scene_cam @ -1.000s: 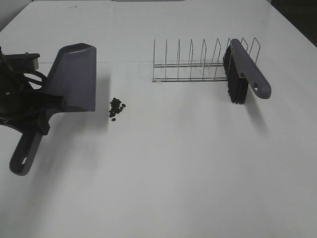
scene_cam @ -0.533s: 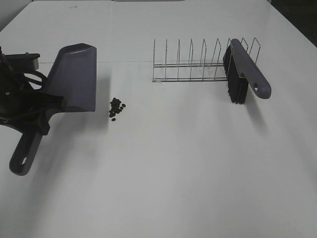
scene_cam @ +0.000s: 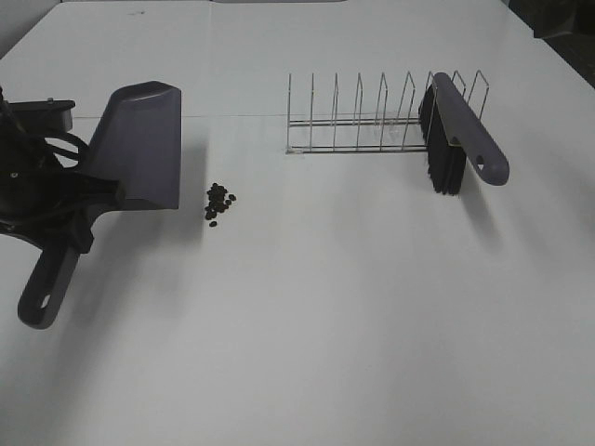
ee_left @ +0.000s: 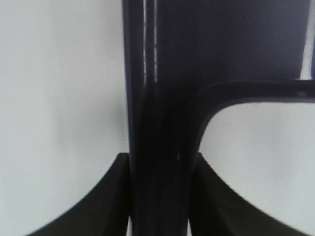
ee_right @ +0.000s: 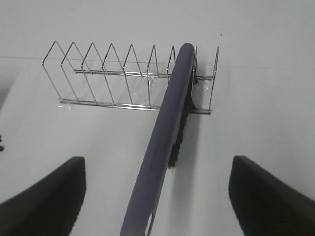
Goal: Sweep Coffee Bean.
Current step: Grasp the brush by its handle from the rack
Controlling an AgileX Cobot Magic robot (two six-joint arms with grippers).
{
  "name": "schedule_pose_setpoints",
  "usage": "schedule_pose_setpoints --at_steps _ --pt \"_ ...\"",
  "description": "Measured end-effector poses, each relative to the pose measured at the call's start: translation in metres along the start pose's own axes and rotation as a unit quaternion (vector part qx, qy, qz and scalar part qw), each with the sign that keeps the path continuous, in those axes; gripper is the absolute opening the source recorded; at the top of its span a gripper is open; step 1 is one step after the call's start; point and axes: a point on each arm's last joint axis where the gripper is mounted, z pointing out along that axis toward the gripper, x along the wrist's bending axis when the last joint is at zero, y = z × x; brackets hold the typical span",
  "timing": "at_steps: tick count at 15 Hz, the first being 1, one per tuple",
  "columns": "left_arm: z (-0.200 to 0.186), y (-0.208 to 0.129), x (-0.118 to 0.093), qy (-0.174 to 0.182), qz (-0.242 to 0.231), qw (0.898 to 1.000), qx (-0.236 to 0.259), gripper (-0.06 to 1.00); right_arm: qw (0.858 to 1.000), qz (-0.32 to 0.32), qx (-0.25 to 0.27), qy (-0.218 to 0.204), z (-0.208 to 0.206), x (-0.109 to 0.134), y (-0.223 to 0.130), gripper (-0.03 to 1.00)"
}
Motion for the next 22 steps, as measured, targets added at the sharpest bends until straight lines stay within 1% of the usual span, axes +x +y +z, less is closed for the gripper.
schedule_pose_setpoints --at_steps 2,3,5,7,9,11,13,14,15,16,17,18,22 --pt "0.0 0.0 0.0 0.0 0.0 1.0 0.0 0.27 1.0 -0.002 0.022 0.006 0.031 -0.003 0.023 0.75" --pt "0.0 0.0 0.0 0.0 0.0 1.0 0.0 0.27 0.999 -0.004 0.045 0.013 0.056 -0.005 0.04 0.73" --pt "0.0 0.0 0.0 0.0 0.0 1.0 0.0 0.27 0.997 -0.007 0.078 0.024 0.087 -0.007 0.057 0.71" --pt "0.0 0.0 0.0 0.0 0.0 1.0 0.0 0.27 0.991 0.001 0.127 0.035 0.116 -0.008 0.065 0.69" --pt "0.0 0.0 0.0 0.0 0.0 1.0 0.0 0.27 0.987 0.013 0.157 0.03 0.135 -0.011 0.071 0.66" --pt "0.0 0.0 0.0 0.0 0.0 1.0 0.0 0.27 0.982 0.027 0.185 0.02 0.16 -0.015 0.073 0.66" --pt "0.0 0.0 0.0 0.0 0.0 1.0 0.0 0.27 0.981 0.033 0.191 0.016 0.177 -0.018 0.078 0.65" --pt "0.0 0.0 0.0 0.0 0.0 1.0 0.0 0.27 0.981 0.025 0.191 0.013 0.185 -0.016 0.079 0.65" --pt "0.0 0.0 0.0 0.0 0.0 1.0 0.0 0.27 0.98 -0.005 0.197 0.001 0.201 -0.003 0.077 0.65" --pt "0.0 0.0 0.0 0.0 0.0 1.0 0.0 0.27 0.979 -0.01 0.204 -0.004 0.206 0.001 0.075 0.65" --pt "0.0 0.0 0.0 0.0 0.0 1.0 0.0 0.27 0.977 -0.016 0.214 -0.018 0.214 0.006 0.07 0.65" --pt "0.0 0.0 0.0 0.0 0.0 1.0 0.0 0.27 0.974 -0.011 0.227 -0.025 0.223 0.008 0.064 0.65" --pt "0.0 0.0 0.0 0.0 0.0 1.0 0.0 0.27 0.967 0.0 0.252 -0.043 0.248 0.002 0.045 0.65"
